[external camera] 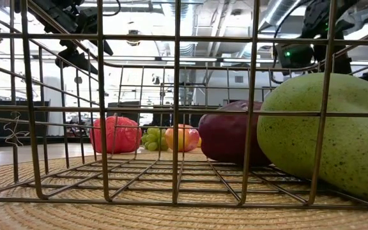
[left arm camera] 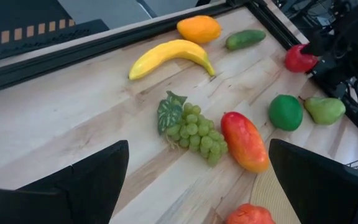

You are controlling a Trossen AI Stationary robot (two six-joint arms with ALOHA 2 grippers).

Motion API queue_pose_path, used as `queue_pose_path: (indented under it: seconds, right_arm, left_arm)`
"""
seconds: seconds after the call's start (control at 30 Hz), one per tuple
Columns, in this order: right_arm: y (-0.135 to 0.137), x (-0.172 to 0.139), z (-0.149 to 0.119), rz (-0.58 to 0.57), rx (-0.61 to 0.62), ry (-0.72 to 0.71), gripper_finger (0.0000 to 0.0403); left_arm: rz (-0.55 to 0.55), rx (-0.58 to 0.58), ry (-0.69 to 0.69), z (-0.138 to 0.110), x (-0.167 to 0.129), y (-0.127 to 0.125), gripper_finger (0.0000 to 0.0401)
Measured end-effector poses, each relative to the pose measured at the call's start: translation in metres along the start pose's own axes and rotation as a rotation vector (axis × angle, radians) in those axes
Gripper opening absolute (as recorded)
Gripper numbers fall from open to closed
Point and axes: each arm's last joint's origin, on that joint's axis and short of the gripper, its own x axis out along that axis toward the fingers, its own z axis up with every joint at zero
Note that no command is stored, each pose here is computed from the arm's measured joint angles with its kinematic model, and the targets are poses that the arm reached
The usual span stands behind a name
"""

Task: Build produce basket
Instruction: Put the red apple into the wire basket

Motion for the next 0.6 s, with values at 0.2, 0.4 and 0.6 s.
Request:
queue_pose_path:
  seconds: [0.2,0.4,0.6]
  right_arm:
    - [0.003,0.018,-0.006,0.051,0.009,0.010,0.0368]
    - [0.002,0.021,-0.007,0.043,0.026,-0.004,0.0367]
    - [0.004,0.022,-0.007,0.053,0.013,-0.004,0.0356]
  left_arm:
    - [-0.001,0.013,0.001,0.000,0.000,0.000,0.0374]
    - [-0.001,0.019,0.001,0.000,0.000,0.000,0.0374]
    - [-0.001,0.019,0.001,0.000,0.000,0.000,0.0374]
